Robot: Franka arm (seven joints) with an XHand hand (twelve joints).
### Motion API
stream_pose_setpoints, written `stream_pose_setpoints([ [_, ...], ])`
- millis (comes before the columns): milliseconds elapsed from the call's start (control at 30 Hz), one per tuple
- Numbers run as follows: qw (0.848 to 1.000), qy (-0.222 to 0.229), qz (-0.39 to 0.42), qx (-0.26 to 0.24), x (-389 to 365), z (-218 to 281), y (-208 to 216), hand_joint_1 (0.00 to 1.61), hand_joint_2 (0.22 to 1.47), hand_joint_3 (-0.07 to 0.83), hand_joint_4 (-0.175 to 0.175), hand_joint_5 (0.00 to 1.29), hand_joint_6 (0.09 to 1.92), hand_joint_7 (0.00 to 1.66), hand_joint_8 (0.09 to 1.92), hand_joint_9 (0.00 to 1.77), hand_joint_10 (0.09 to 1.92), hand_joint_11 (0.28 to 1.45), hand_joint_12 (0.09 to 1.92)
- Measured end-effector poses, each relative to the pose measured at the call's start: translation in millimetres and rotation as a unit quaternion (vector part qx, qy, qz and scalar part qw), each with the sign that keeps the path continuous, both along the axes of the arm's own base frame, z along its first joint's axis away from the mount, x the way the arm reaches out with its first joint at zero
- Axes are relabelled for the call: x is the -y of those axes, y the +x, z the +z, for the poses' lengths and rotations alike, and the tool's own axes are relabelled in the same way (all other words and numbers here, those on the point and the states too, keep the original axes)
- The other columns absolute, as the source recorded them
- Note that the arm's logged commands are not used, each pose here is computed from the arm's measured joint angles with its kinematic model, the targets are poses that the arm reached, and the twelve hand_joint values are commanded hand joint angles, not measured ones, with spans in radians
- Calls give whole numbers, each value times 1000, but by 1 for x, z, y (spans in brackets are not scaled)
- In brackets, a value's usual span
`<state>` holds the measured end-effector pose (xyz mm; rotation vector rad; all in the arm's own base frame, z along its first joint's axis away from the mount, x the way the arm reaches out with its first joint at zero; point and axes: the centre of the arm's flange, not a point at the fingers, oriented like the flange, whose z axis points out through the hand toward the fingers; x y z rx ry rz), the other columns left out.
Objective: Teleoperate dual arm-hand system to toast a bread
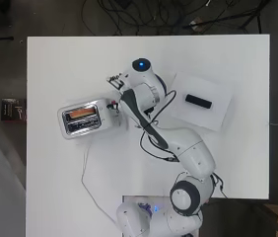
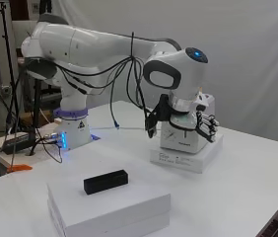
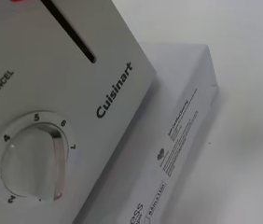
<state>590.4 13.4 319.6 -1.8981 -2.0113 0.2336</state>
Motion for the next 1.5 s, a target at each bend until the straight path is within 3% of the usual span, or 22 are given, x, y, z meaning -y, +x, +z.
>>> stream_pose_setpoints([
  [167, 999, -2, -27, -30, 24, -10, 14, 96, 879, 12, -131, 285, 87, 369, 87, 512, 87, 459, 87],
  [267, 998, 0, -56, -28, 41, -10, 18, 107, 915, 19, -134, 282, 87, 382, 87, 518, 87, 466, 87],
  [400, 998, 1, -43, -46, 28, -28, 5, 129, 937, 7, -118, 372, 87, 389, 87, 515, 87, 460, 87],
  [533, 998, 1, -41, -43, 20, -38, 8, 137, 963, 11, -136, 297, 87, 370, 87, 489, 87, 441, 87],
  [667, 998, -2, -39, -57, 15, -56, 5, 239, 1074, 9, -148, 281, 87, 383, 87, 518, 87, 447, 87],
  [900, 990, 1, -69, -120, 33, -115, 14, 236, 947, -20, -146, 214, 87, 353, 87, 460, 87, 409, 87],
  [967, 989, 2, -68, -133, 36, -125, 15, 165, 941, -12, -135, 206, 87, 332, 87, 430, 87, 389, 87],
  [1067, 987, -9, -73, -142, 38, -133, 16, 31, 1033, 16, -126, 198, 87, 304, 87, 382, 87, 373, 87],
  [1200, 991, 1, -96, -91, 40, -101, 6, 1, 1048, -3, -116, 204, 87, 273, 87, 336, 87, 373, 87],
  [1400, 989, 6, -137, 47, 44, 51, -30, 0, 1043, -4, -107, 212, 87, 271, 87, 331, 87, 378, 87],
  [1500, 981, -9, -164, 100, 52, 103, -55, 0, 1050, -1, -83, 292, 87, 254, 87, 316, 87, 374, 87],
])
